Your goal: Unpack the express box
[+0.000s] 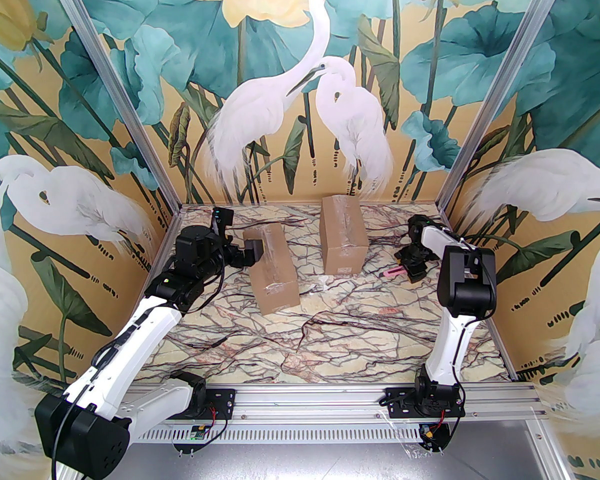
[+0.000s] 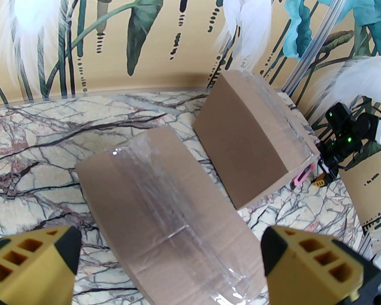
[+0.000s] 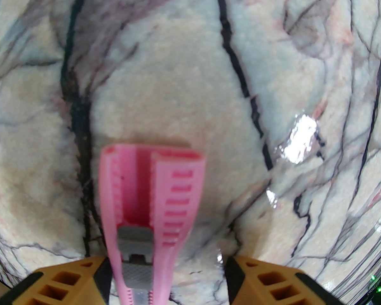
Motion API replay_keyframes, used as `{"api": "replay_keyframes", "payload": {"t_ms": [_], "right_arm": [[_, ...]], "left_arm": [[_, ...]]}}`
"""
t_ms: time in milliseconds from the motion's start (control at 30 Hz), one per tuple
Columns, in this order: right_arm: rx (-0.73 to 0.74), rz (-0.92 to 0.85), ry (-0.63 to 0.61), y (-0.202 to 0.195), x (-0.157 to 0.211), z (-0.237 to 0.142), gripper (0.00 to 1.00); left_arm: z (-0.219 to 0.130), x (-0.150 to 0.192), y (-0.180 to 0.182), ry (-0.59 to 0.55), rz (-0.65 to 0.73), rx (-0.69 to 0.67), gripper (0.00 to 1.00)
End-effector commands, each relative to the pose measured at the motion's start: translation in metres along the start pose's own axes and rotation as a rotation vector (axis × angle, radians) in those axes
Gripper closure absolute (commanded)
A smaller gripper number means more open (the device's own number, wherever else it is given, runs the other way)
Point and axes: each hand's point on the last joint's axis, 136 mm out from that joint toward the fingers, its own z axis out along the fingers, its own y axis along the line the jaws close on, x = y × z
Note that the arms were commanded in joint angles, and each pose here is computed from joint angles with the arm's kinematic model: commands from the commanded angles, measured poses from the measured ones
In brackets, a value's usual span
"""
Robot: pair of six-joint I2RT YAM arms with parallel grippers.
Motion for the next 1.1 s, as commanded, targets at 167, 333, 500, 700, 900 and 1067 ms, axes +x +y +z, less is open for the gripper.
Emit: {"api": "replay_keyframes", "payload": {"t_ms": [167, 333, 500, 700, 900, 1067], "right_arm": [[0.016, 0.034, -0.062, 0.002, -0.015, 0.014, 0.46], [0.020, 0.047, -0.069, -0.001, -0.015, 0.019, 0.53], [0.009, 0.050, -0.084, -0.002, -0.017, 0.017, 0.58], [-0.026, 0.043, -0.116, -0.003, -0.018, 0.003, 0.63], [-0.087, 0.002, -0.181, 0.001, -0.023, -0.031, 0.64], [-0.149, -0.037, -0.257, -0.003, -0.024, -0.072, 0.64]], "left_arm": [[0.000, -0.013, -0.006, -0.005, 0.044, -0.003, 0.01], [-0.004, -0.012, -0.007, 0.007, 0.054, -0.006, 0.01], [-0.006, -0.012, -0.010, 0.009, 0.047, 0.008, 0.01], [-0.006, -0.013, -0.021, 0.027, 0.059, 0.046, 0.01], [-0.005, -0.019, -0.045, 0.042, 0.116, 0.129, 0.01], [0.000, -0.022, -0.071, 0.085, 0.155, 0.201, 0.01]]}}
